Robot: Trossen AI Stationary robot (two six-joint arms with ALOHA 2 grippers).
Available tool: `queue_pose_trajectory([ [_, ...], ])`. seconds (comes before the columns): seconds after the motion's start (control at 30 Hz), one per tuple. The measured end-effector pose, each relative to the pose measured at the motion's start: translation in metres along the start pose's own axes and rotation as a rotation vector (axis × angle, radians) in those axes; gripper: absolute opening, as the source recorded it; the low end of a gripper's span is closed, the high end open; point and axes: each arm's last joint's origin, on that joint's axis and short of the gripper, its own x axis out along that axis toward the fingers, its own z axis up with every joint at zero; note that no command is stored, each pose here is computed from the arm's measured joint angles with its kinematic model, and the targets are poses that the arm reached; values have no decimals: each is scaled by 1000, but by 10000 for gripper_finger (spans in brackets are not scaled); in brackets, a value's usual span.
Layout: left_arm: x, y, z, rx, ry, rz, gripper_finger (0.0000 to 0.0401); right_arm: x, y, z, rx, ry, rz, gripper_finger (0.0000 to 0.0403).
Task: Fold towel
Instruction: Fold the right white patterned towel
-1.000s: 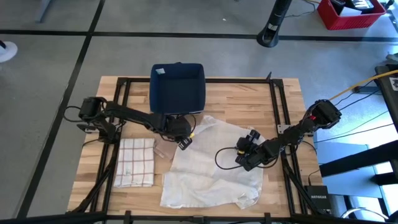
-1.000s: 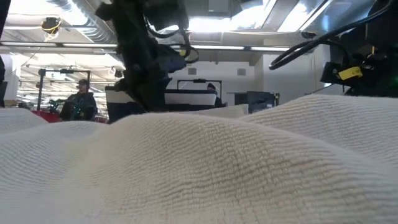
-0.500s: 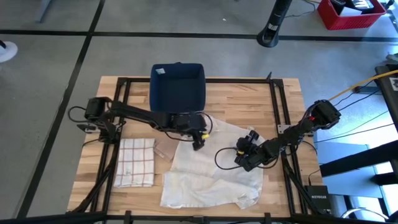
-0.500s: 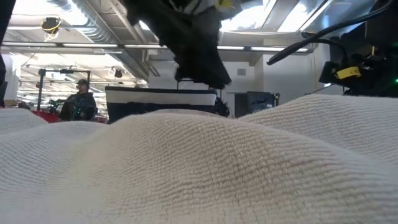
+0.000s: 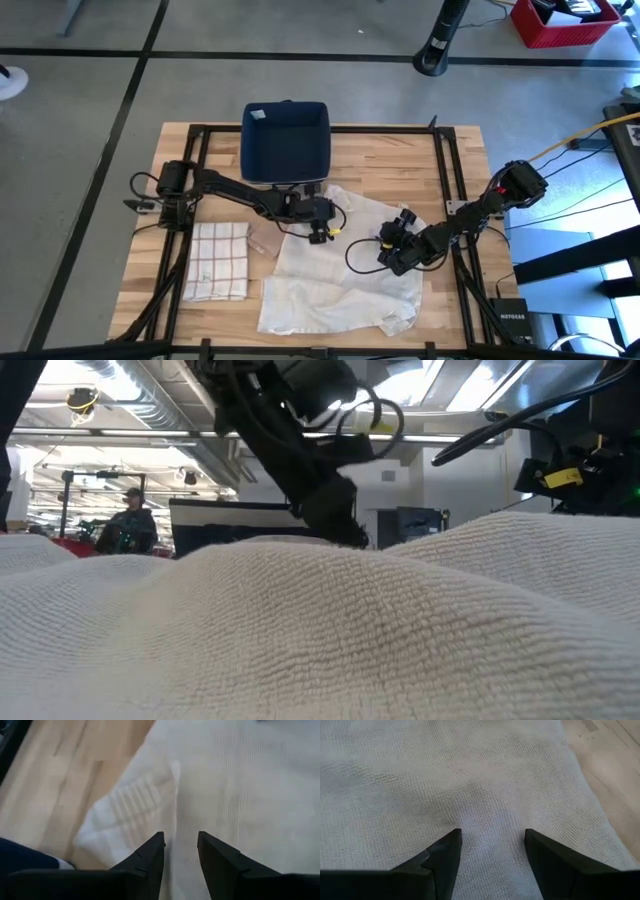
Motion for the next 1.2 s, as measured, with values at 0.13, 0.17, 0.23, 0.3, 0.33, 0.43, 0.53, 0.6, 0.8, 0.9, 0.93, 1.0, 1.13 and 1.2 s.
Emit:
queue_pose_trajectory([
  [0.13, 7, 3, -4, 38, 18, 50, 111, 0, 0, 0, 0, -2, -1, 220],
  [0.17, 8, 5, -4, 17, 20, 87, 109, 0, 0, 0, 0, -2, -2, 220],
  [0.23, 8, 7, -4, -38, 20, 140, 93, 0, 0, 0, 0, -3, -2, 220],
  [0.3, 6, 8, -3, -84, 16, 151, 59, 0, 0, 0, 0, -3, -3, 220],
  [0.33, 5, 9, -3, -96, 18, 153, 37, 0, 0, 0, 0, -3, -3, 220],
  [0.43, 2, 8, -6, -141, 51, 173, 9, 0, 0, 0, -1, -3, -3, 220],
  [0.53, -17, 8, -9, -227, 104, 241, 4, 0, 0, 0, -3, -3, -6, 220],
  [0.6, -36, 10, -6, -296, 119, 299, 3, 0, 0, 0, -4, -1, -7, 220],
  [0.8, -72, 21, -19, -436, 256, 408, 2, 0, 0, 0, -5, -2, -7, 220],
  [0.9, -69, 27, -27, -438, 304, 456, 9, 0, 0, 0, -5, -2, -7, 220],
  [0.93, -66, 29, -29, -448, 301, 459, 12, 0, 0, 0, -5, -2, -7, 220],
  [1.0, -60, 33, -32, -483, 289, 450, 18, 0, 0, 0, -5, -2, -7, 220],
  [1.13, -51, 41, -32, -491, 310, 331, 39, 0, 0, 0, -5, 5, -1, 220],
  [1.2, -49, 44, -33, -493, 356, 234, 60, 0, 0, 0, -5, 6, 1, 220],
])
